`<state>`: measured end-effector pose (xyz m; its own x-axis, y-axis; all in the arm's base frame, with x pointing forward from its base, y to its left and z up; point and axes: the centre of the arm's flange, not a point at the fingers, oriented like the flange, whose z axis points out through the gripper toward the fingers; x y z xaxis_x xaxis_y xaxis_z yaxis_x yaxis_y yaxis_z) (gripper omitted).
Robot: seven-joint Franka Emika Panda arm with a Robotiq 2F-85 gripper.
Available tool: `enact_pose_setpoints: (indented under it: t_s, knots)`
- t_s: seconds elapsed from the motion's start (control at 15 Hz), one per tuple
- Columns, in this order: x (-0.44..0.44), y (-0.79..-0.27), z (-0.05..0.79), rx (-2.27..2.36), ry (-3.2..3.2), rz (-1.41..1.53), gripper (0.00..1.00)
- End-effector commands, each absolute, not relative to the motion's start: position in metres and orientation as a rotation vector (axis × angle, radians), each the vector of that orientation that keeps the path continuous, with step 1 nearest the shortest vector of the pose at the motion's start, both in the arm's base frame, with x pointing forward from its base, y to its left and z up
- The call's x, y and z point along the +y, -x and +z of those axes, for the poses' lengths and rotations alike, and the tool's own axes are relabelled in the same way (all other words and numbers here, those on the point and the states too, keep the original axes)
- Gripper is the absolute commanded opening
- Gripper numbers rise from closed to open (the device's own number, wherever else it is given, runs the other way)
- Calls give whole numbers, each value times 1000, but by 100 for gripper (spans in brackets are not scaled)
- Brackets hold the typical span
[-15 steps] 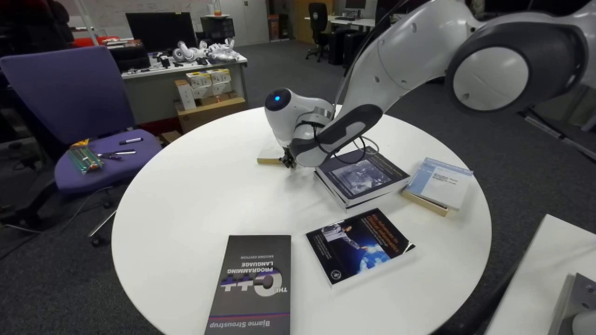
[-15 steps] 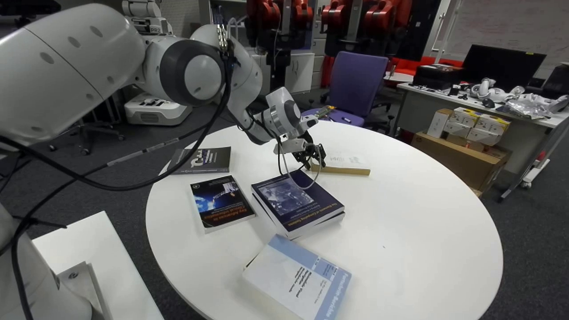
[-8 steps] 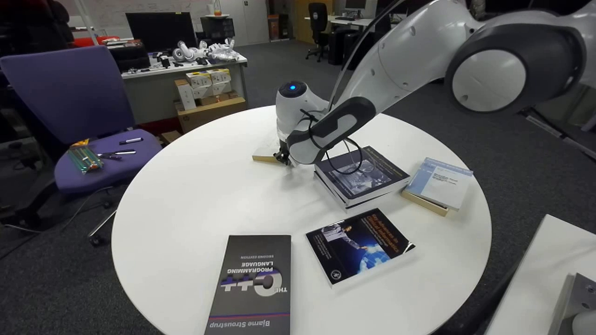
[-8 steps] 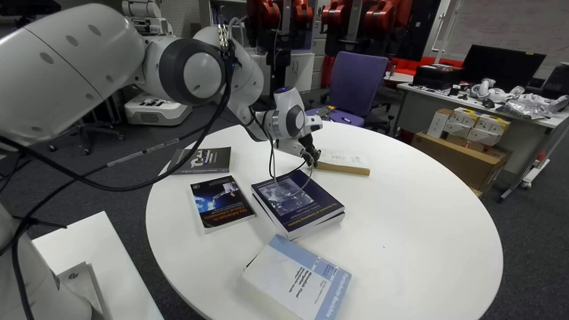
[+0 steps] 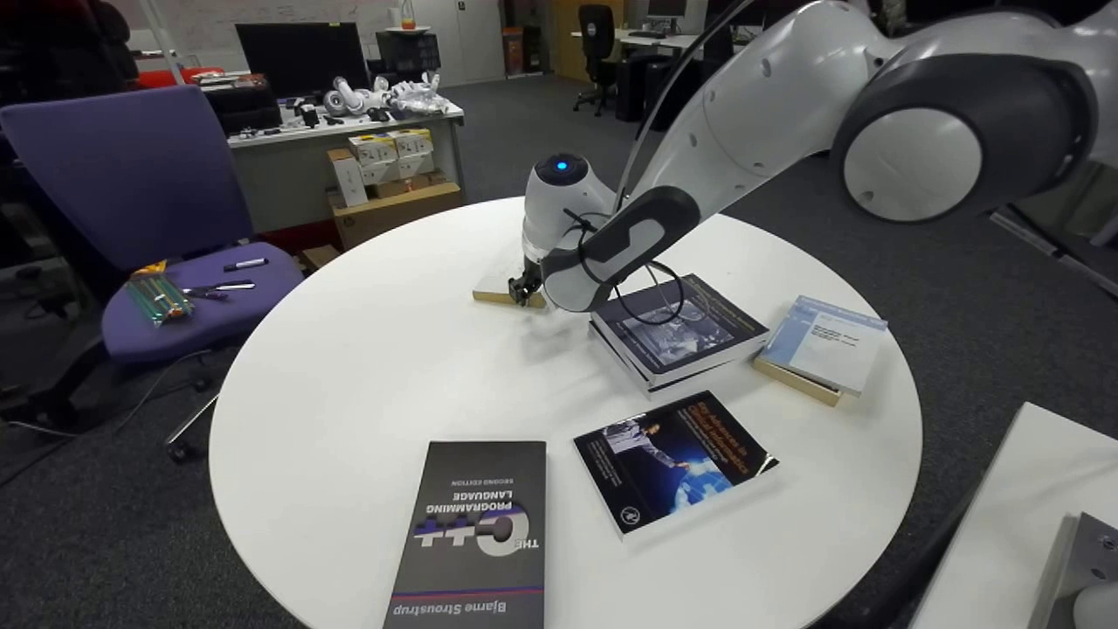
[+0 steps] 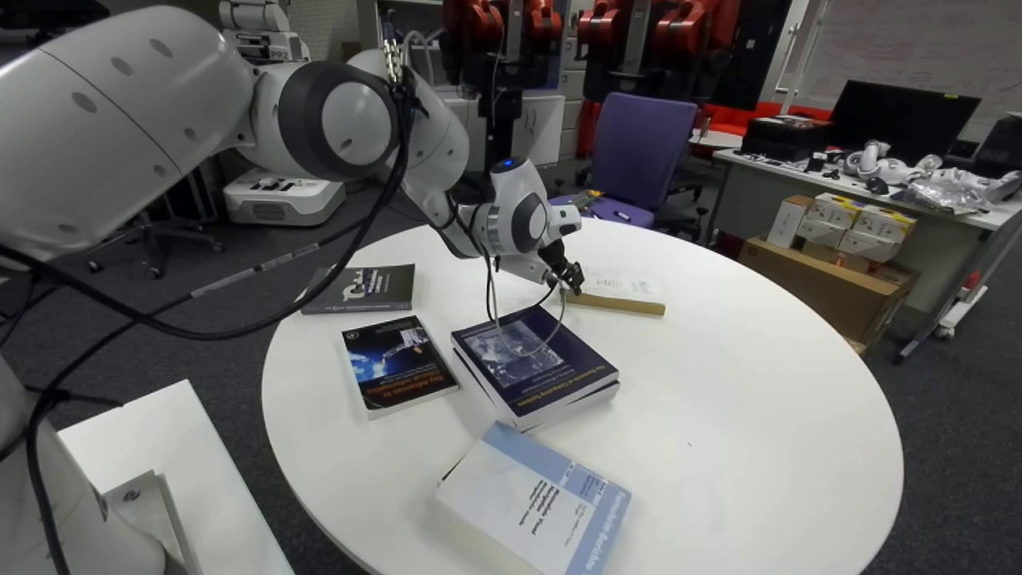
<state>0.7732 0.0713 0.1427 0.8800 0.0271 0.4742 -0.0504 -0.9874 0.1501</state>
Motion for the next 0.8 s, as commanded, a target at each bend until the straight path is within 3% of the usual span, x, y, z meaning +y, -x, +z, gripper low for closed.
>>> enact_pose_setpoints:
  t_s: [0.0, 0.73]
  knots:
    - [69, -754, 164, 31, -2868, 774, 100]
    - [88, -757, 161, 597, -2635, 521, 100]
